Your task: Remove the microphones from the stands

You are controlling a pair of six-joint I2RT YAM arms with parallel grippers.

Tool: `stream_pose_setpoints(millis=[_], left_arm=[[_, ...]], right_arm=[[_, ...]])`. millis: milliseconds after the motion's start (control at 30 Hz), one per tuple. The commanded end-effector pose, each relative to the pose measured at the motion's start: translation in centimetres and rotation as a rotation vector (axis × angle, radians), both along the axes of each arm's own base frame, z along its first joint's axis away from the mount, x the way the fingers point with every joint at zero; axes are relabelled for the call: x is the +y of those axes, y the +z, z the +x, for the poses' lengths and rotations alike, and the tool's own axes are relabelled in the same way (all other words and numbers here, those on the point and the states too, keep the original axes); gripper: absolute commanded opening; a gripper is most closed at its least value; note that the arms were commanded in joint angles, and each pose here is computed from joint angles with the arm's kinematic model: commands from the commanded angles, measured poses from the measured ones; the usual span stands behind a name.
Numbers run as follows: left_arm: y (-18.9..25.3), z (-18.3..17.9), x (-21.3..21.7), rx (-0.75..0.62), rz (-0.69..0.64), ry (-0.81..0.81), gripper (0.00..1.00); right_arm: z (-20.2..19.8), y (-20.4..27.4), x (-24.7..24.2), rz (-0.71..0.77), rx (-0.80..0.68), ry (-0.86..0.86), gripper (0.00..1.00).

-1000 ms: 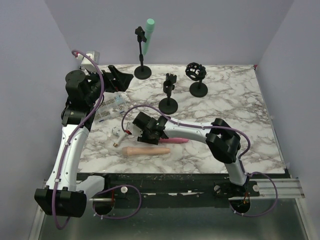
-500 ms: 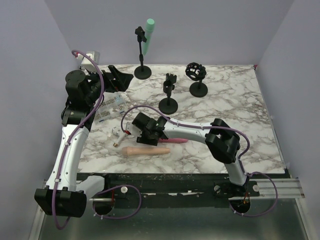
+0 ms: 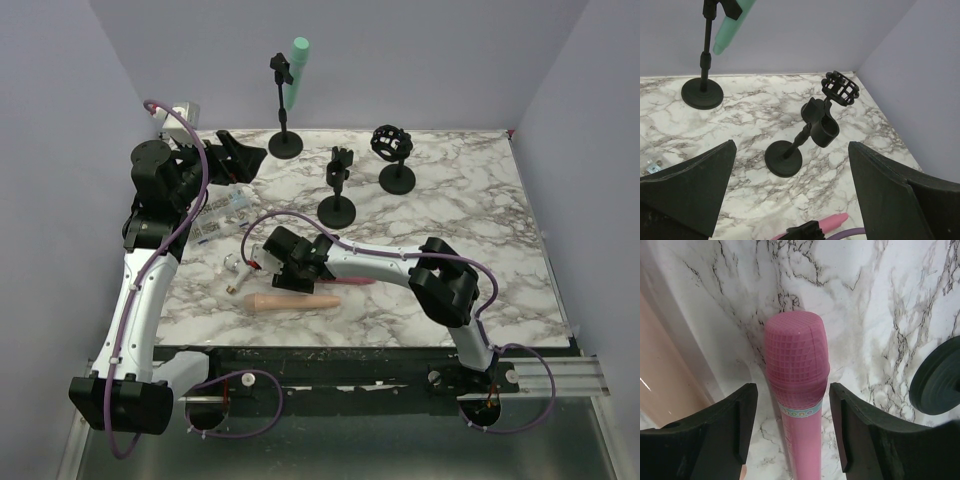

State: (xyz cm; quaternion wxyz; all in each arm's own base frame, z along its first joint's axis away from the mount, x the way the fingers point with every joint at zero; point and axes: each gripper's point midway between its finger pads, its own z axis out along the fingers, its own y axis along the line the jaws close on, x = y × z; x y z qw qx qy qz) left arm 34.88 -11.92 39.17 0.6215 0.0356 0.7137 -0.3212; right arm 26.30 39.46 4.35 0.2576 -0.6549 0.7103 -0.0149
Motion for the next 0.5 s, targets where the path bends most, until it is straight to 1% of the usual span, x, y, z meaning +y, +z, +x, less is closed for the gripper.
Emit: stream_pose_setpoints(millis=[0,300,467], left_arm=[[0.0,-0.1,-0.5,-0.005,-0.003,-0.031,0.99],[0.0,0.0,-0.6,-0.003,-0.003,-0.034,0.99],[0.0,0.0,-0.5,-0.005,0.000,-0.033,0.99]], right_arm=[[0.2,-0.6,0.0,-0.020,-0.030,-0.006,0.66],[1.1,1.1,0.5,0.014,-0.087,-0.028,0.73],[1.5,3.7,1.1,0.093,-0.123,-0.042,0.78]])
